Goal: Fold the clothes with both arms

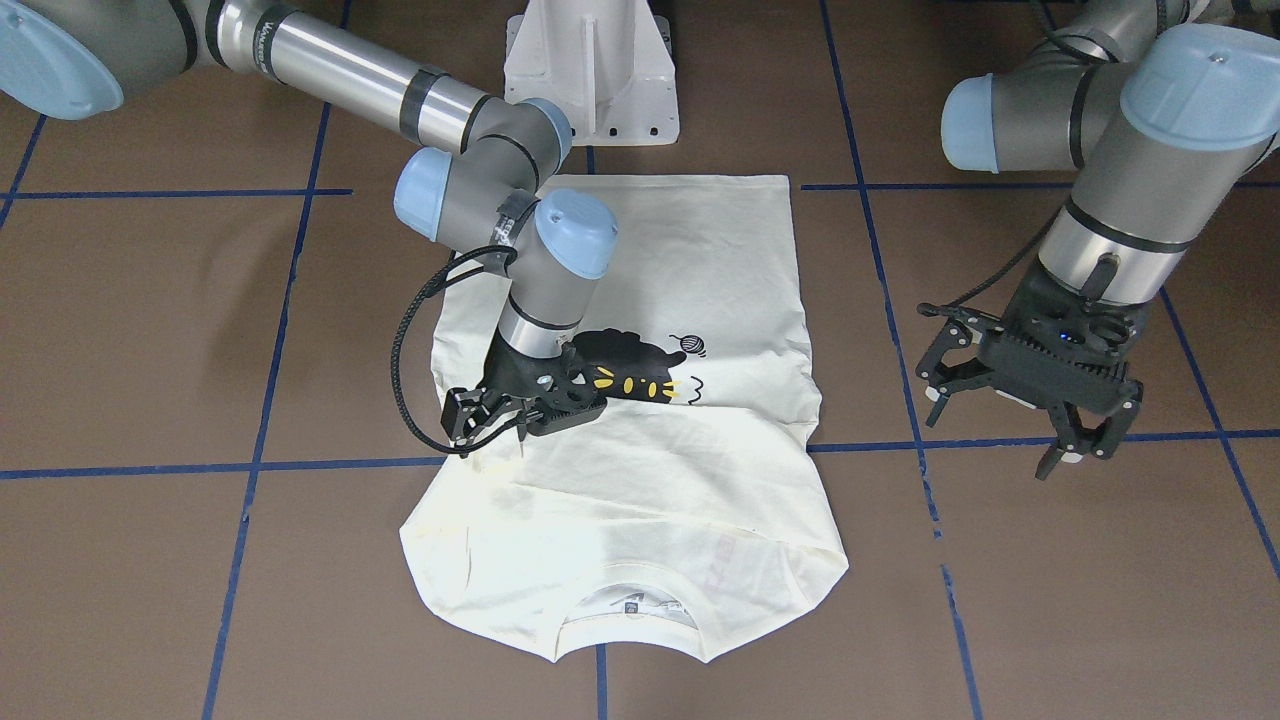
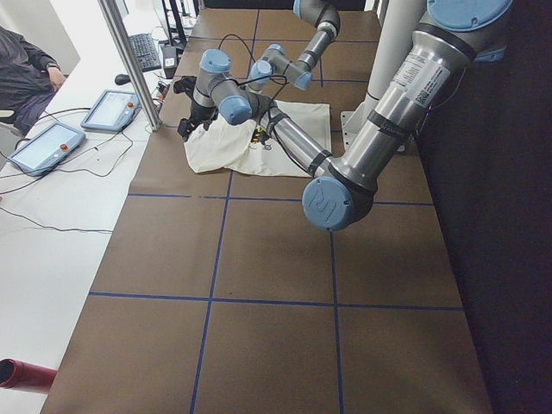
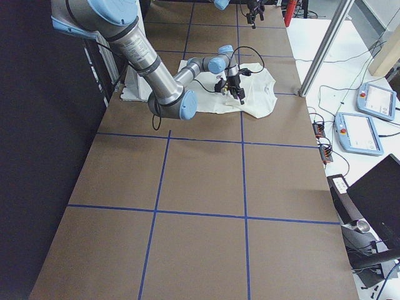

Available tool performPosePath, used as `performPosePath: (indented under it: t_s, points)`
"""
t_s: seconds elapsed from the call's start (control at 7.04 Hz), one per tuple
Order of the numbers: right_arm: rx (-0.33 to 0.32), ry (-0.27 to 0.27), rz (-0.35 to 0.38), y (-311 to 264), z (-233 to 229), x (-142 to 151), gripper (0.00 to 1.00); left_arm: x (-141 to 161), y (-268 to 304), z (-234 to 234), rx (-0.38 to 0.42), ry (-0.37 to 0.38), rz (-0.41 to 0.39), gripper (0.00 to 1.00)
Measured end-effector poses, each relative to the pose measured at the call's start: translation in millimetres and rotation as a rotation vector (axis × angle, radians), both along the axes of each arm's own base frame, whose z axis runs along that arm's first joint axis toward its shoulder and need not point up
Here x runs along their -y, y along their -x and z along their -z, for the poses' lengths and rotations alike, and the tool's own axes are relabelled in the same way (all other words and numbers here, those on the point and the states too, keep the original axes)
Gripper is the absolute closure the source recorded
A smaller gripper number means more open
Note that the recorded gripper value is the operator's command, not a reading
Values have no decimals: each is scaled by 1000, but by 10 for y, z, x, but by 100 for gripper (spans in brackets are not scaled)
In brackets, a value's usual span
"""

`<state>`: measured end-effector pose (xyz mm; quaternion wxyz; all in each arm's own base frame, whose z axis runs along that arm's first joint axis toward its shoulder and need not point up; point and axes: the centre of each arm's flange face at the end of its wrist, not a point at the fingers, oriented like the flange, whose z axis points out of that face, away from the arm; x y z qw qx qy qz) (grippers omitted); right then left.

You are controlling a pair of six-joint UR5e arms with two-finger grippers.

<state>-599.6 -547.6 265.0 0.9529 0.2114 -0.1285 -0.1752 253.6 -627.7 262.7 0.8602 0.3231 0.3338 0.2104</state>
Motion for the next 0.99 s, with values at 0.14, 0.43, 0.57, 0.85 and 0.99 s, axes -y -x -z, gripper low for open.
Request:
performPosePath:
  t_s: [0.14, 0.43, 0.57, 0.85, 0.99]
  points:
    - [-22, -8, 9, -207, -134, 134, 21, -4, -4, 4, -9, 12, 10, 0]
    - [-29, -33, 30, -716, -322, 250, 2, -11, -16, 12, -20, 29, 22, 0]
    - [23, -33, 36, -914, -228, 216, 0, -24, -25, 12, -24, 34, 26, 0]
    - [275, 40, -16, -1230, 361, -24, 0, -139, -90, -134, -48, 62, 38, 0]
    - [426, 108, -68, -1400, 674, -251, 1, -322, -185, -256, -87, 100, 51, 0]
